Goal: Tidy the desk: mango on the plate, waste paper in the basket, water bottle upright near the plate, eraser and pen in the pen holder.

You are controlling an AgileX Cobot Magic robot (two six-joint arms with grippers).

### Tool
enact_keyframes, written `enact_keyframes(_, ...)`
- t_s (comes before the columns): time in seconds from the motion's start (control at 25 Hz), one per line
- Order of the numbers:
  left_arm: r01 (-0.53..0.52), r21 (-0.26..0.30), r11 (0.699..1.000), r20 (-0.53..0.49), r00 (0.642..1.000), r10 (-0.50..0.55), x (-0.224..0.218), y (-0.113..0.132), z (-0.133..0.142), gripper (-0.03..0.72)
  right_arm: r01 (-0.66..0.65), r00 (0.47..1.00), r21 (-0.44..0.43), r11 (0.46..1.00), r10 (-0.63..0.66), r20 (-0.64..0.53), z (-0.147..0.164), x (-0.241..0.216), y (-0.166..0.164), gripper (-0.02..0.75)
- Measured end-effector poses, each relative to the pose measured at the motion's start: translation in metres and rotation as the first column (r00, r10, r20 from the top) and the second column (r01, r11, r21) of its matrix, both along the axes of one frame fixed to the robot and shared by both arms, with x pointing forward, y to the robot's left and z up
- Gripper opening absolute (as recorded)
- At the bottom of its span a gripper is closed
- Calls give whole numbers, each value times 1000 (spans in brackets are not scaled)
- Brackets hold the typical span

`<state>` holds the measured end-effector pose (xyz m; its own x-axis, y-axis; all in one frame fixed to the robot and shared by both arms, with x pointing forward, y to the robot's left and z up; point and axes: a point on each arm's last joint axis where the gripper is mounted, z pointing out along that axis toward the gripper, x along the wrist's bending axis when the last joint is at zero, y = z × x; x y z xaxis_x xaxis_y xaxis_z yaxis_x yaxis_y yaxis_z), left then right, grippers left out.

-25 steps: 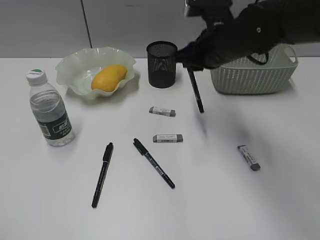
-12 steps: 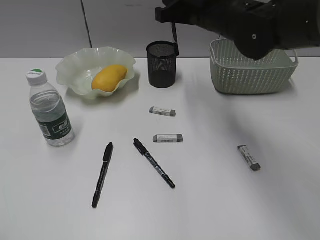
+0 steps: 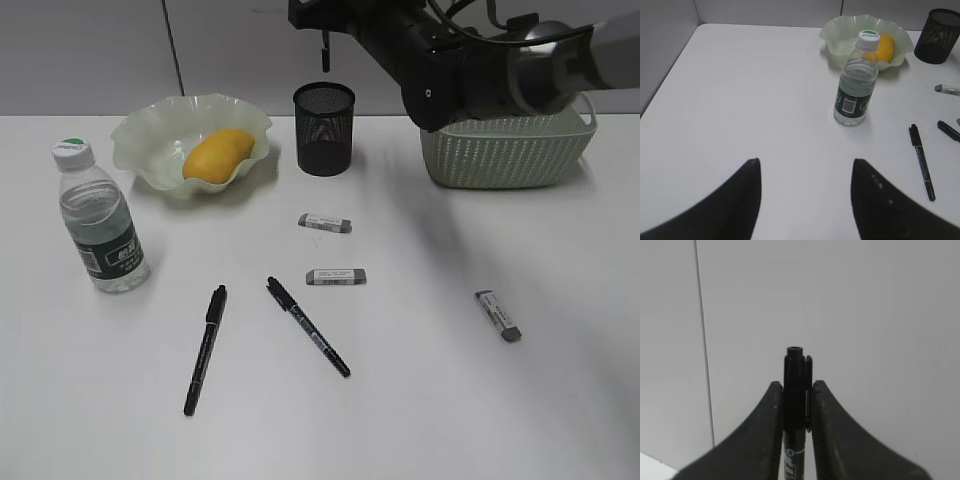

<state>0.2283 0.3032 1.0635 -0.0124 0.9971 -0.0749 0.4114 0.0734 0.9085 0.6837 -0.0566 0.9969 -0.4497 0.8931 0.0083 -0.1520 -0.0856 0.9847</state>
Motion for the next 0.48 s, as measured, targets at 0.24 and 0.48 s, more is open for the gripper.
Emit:
enact_keyframes(0.24,0,0,1000,0,1000,0,0,0,0,427,10,998,-7,1000,-10,57,-14,18,10,142)
enact_keyframes(0.48,0,0,1000,0,1000,0,0,0,0,427,39,999,-13,999,-39,33,-34,24,10,141)
